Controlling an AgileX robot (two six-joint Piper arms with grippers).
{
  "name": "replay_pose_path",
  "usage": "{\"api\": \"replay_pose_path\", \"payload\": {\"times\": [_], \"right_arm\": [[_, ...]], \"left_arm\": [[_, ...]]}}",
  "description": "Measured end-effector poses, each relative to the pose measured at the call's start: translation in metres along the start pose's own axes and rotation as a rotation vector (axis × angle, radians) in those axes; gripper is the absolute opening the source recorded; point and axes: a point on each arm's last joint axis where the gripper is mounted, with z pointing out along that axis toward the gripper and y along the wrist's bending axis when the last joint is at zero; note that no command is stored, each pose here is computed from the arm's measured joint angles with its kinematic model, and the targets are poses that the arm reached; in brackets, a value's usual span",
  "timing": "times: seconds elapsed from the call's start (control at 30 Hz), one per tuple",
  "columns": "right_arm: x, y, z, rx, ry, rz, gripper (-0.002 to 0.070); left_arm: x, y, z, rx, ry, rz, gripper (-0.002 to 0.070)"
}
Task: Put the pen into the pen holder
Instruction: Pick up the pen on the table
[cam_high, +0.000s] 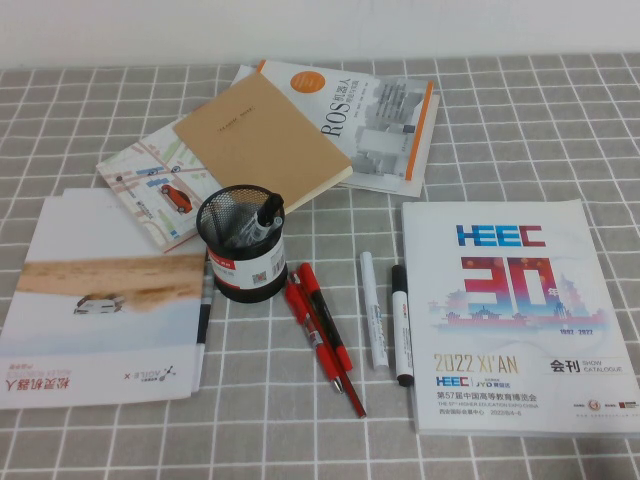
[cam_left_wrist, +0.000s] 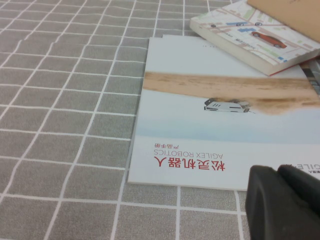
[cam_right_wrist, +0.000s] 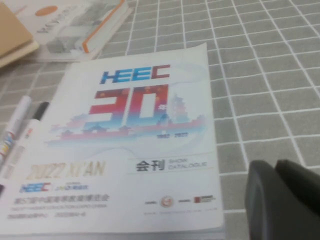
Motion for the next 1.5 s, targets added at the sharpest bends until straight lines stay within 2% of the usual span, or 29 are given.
{"api": "replay_pose_path", "payload": {"times": [0.17, 0.3, 0.43, 0.5, 0.6, 0.77, 1.07, 1.27, 1.5], "right_arm": [[-0.002, 0.004, 0.0, -0.047, -0.017, 0.127, -0.0013], [-0.008, 0.01, -0.001, -0.129, -0.064, 0.378, -0.0013], [-0.015, 0.016, -0.003, -0.234, -0.099, 0.704, -0.0013], [-0.018, 0.017, -0.003, -0.262, -0.113, 0.805, -0.0013], [-0.019, 0.018, -0.004, -0.276, -0.119, 0.854, -0.0013], [-0.02, 0.018, -0.004, -0.277, -0.12, 0.858, -0.0013], [-0.024, 0.024, -0.006, -0.299, -0.093, 0.683, -0.0013], [-0.083, 0.044, -0.008, -0.336, -0.021, 0.419, -0.0013], [-0.149, 0.063, 0.029, -0.374, 0.265, 0.193, -0.0013]], "left_arm": [[0.0, 0.0, 0.0, 0.0, 0.0, 0.0, -0.0003], [0.0, 0.0, 0.0, 0.0, 0.0, 0.0, -0.0003], [0.0, 0.0, 0.0, 0.0, 0.0, 0.0, -0.0003], [0.0, 0.0, 0.0, 0.0, 0.0, 0.0, -0.0003], [0.0, 0.0, 0.0, 0.0, 0.0, 0.0, -0.0003], [0.0, 0.0, 0.0, 0.0, 0.0, 0.0, -0.0003], [0.0, 0.0, 0.0, 0.0, 0.0, 0.0, -0.0003], [0.0, 0.0, 0.0, 0.0, 0.0, 0.0, -0.0003], [0.0, 0.0, 0.0, 0.0, 0.0, 0.0, -0.0003]]}}
